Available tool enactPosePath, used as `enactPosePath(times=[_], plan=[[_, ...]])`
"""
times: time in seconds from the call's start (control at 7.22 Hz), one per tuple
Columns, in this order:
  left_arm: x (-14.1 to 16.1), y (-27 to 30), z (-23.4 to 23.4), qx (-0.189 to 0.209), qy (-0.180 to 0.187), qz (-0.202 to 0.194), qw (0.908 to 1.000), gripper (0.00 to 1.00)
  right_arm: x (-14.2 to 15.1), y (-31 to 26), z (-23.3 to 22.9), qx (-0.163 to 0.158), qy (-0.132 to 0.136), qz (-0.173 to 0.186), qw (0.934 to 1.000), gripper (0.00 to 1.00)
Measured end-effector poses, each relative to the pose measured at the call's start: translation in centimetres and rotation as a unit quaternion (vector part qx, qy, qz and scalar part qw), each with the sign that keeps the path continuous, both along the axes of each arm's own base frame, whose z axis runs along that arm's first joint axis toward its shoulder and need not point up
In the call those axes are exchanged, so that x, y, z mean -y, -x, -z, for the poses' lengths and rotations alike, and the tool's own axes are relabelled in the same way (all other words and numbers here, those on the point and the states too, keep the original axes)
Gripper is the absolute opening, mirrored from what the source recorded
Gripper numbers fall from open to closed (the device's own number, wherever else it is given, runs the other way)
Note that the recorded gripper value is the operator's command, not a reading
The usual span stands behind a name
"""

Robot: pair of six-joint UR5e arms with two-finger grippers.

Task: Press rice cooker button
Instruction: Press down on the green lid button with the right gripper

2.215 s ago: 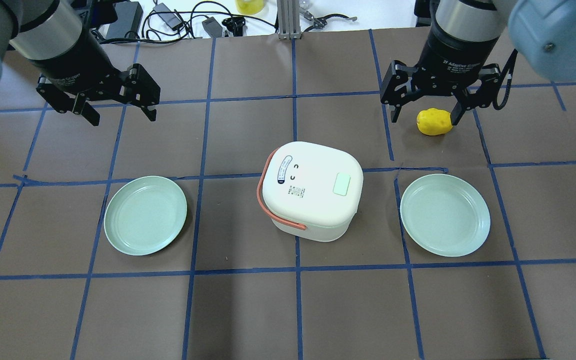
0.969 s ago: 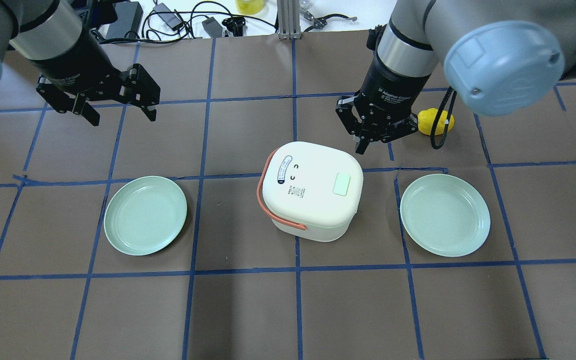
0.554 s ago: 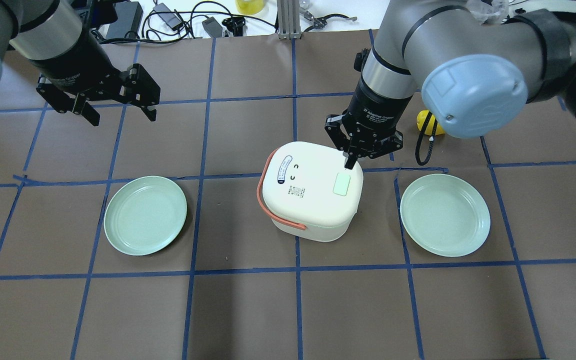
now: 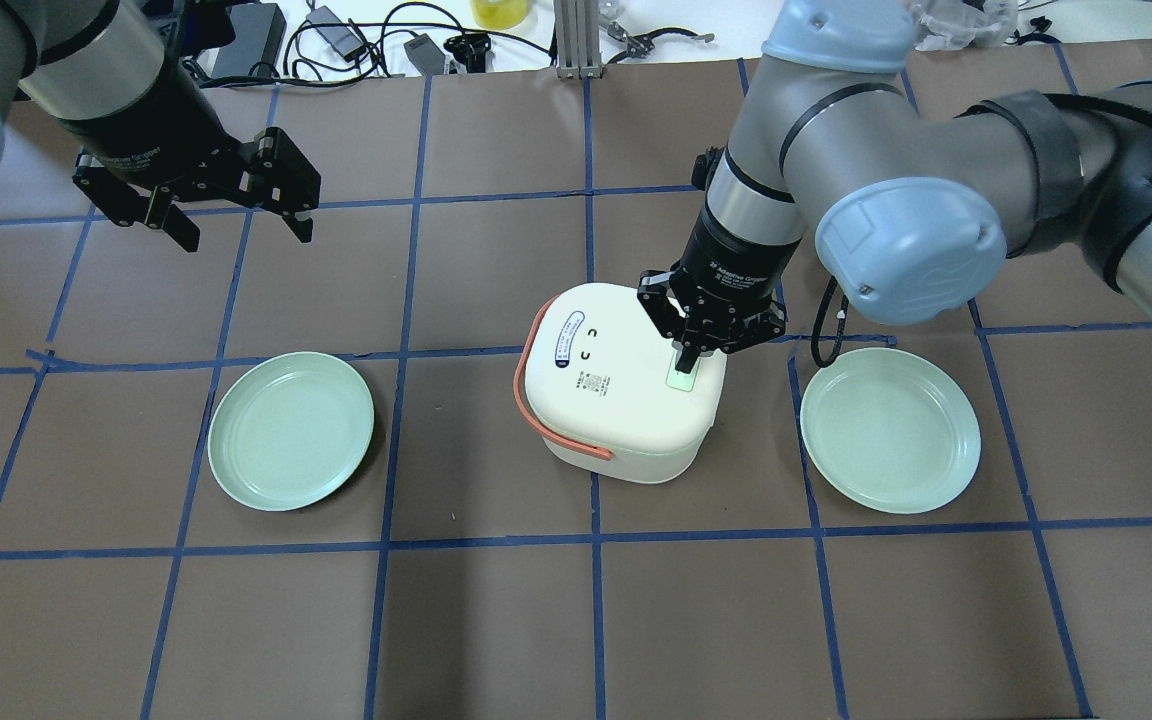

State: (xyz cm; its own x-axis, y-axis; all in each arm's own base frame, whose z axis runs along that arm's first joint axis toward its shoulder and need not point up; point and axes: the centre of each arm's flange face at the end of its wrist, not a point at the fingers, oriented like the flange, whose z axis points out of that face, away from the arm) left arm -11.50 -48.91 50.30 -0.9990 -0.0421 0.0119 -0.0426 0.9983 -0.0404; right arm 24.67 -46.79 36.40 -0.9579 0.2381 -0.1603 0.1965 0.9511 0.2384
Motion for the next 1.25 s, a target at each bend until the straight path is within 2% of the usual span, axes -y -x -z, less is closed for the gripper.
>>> enactPosePath(times=[1.25], plan=[[0.00, 0.00, 0.00, 0.000, 0.000, 0.000, 1.0000, 1.00, -0.18, -0.58, 0.91, -0.005, -0.005, -0.007, 0.9999, 0.00]])
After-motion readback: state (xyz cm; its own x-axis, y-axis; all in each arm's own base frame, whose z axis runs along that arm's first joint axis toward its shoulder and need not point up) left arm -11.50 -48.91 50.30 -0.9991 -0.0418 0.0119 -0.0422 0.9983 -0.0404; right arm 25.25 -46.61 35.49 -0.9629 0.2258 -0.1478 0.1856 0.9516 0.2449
